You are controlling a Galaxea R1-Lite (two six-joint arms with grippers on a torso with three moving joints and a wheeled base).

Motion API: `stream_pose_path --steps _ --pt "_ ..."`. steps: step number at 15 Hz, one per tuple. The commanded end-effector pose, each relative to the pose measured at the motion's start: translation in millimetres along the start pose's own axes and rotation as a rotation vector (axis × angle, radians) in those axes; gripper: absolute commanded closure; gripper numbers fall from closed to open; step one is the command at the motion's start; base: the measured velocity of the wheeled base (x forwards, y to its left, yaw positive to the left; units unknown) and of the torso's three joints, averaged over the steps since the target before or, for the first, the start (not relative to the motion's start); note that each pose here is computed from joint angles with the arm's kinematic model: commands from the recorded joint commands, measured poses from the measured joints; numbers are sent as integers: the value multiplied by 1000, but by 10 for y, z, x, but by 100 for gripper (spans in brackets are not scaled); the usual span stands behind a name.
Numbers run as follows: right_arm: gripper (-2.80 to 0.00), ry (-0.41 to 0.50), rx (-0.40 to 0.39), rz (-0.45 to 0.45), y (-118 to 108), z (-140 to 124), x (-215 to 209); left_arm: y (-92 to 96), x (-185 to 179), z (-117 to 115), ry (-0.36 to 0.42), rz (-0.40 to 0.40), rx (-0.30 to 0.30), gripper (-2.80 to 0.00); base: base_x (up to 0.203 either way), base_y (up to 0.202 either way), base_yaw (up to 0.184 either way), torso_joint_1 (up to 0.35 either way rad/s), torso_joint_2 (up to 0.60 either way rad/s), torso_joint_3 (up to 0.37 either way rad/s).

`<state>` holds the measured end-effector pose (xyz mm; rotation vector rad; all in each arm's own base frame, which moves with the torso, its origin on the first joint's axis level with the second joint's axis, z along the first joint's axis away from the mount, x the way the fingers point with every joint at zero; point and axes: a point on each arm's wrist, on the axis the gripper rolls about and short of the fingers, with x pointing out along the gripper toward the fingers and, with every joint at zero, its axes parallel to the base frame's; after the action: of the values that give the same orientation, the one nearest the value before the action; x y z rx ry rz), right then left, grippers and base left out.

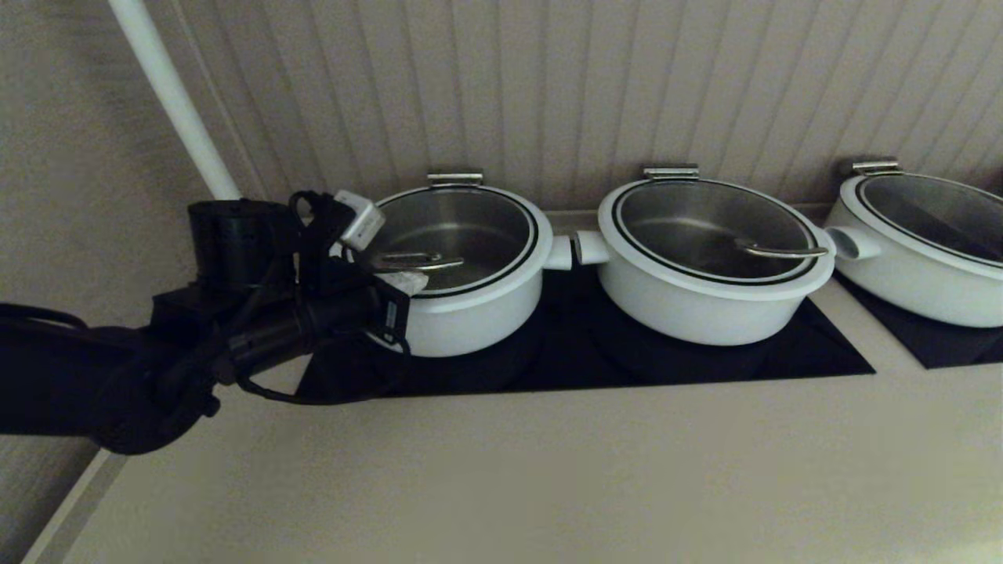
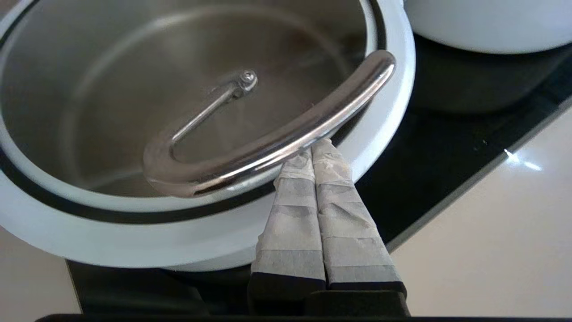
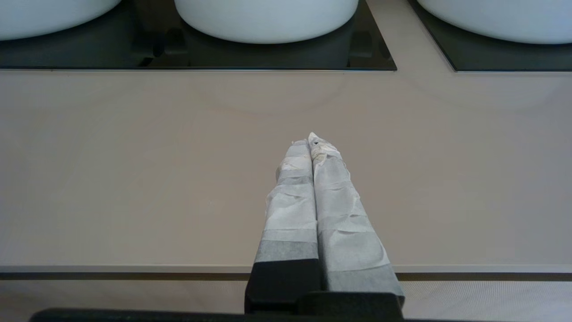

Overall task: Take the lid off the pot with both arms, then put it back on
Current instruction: Open the food pot lid a small opening with the left arm

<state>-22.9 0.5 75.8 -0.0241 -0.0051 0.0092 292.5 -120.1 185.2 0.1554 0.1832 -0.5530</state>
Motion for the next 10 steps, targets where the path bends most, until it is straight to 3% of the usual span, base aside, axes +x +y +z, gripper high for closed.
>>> stream_pose_path --steps 1,6,10 --pt "0 0 0 0 0 1 1 8 33 -32 6 3 1 0 0 0 0 0 0 0" --pt "0 0 0 0 0 1 1 23 97 -92 28 33 1 0 0 0 0 0 0 0" --pt "0 2 0 0 0 0 1 67 210 -11 -28 70 9 0 0 0 0 0 0 0"
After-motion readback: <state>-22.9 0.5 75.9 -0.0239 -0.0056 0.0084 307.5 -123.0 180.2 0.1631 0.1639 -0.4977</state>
